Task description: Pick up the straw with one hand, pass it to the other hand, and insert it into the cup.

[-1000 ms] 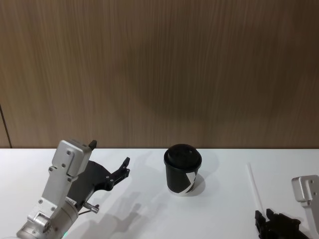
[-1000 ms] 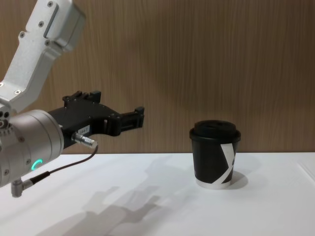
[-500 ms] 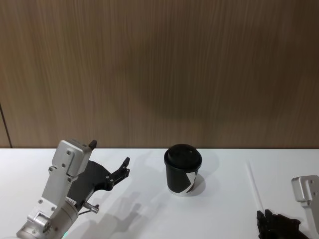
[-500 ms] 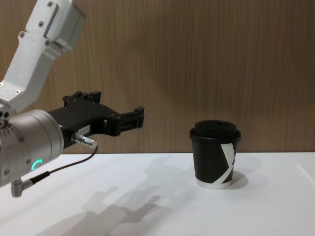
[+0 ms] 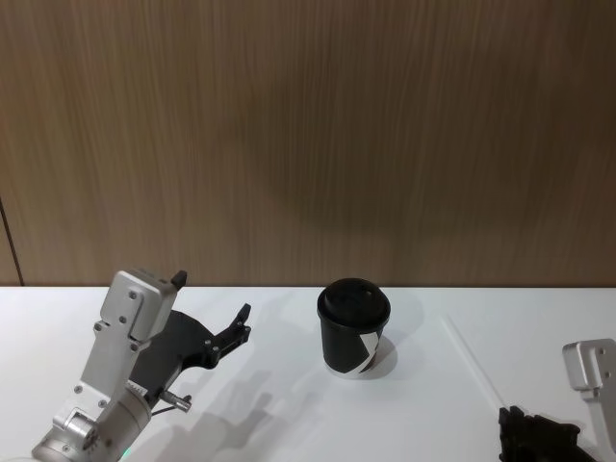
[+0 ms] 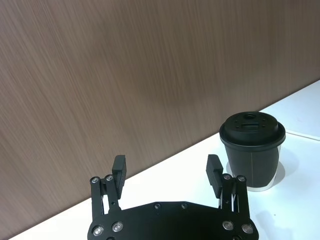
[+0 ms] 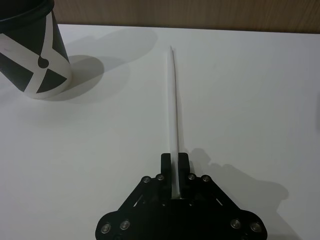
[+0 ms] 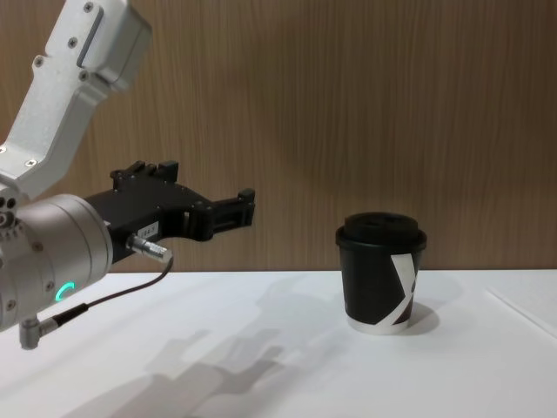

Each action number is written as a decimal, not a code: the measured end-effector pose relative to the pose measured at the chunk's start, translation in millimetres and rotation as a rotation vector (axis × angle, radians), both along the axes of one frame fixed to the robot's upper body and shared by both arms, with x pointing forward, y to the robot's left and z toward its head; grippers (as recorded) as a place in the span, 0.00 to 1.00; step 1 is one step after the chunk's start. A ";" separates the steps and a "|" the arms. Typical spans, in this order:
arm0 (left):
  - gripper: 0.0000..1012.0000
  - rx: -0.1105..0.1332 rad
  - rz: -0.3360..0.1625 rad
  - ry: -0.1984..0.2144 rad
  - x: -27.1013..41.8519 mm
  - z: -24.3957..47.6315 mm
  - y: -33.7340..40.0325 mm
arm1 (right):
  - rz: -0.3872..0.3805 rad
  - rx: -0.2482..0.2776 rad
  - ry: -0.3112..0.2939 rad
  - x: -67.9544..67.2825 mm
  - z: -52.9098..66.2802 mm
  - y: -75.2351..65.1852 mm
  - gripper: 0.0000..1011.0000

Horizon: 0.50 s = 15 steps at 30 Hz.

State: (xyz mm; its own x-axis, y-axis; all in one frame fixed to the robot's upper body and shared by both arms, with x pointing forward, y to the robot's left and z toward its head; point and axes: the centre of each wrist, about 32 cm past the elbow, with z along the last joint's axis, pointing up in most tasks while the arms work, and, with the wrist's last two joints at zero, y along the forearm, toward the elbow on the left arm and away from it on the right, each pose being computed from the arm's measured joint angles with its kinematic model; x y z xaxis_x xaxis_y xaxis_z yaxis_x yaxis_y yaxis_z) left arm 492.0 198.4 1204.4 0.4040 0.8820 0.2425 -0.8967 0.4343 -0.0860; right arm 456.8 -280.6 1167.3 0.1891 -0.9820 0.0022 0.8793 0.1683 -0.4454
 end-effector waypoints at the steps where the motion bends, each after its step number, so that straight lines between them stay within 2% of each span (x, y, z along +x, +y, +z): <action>1: 0.99 0.000 0.000 0.000 0.0 0.0 0.0 | 0.000 0.000 0.000 0.0 0.0 0.0 0.09; 15: 0.99 0.000 0.000 0.000 0.0 0.0 0.0 | -0.027 0.011 -0.013 0.2 -2.0 -1.5 0.01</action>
